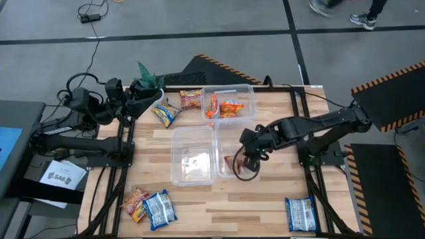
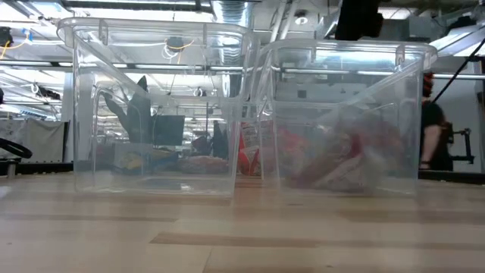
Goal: Sort Maruchan noodles
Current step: Put the top right red noodle pack into the bottom right transparent bin, then put the top red noodle pack into the bottom right transparent bin
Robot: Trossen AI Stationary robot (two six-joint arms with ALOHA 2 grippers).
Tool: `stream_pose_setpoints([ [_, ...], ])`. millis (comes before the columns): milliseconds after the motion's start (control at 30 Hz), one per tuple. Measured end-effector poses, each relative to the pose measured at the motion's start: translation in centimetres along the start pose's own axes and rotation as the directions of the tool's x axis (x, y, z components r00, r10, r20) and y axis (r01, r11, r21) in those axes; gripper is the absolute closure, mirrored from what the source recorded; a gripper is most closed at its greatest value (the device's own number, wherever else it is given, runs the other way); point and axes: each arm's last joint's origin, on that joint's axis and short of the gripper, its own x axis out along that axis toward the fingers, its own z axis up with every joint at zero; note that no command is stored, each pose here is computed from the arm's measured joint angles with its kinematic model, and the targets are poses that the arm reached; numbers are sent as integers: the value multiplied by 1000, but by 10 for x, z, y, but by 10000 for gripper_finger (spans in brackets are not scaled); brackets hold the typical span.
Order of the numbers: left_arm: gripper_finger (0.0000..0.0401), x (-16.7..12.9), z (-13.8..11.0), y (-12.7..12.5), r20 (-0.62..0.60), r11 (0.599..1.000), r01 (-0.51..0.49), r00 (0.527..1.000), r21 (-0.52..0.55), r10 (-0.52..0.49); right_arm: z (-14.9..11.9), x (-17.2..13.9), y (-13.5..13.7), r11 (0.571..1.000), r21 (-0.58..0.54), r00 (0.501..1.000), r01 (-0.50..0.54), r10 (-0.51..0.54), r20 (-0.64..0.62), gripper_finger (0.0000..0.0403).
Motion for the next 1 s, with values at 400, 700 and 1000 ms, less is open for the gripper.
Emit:
stream_pose_setpoints([
  [400,163,28,-21,22,-161,956,-293,945,-30,284,10,-53,-24,992,107,965,-70,40,260,123],
  [700,163,85,-43,107,-537,714,-671,535,200,652,13,-89,-52,965,262,881,-20,-107,462,121],
  [1000,163,128,-80,206,-679,601,-716,246,354,692,14,-91,-65,964,263,882,33,-152,447,120],
])
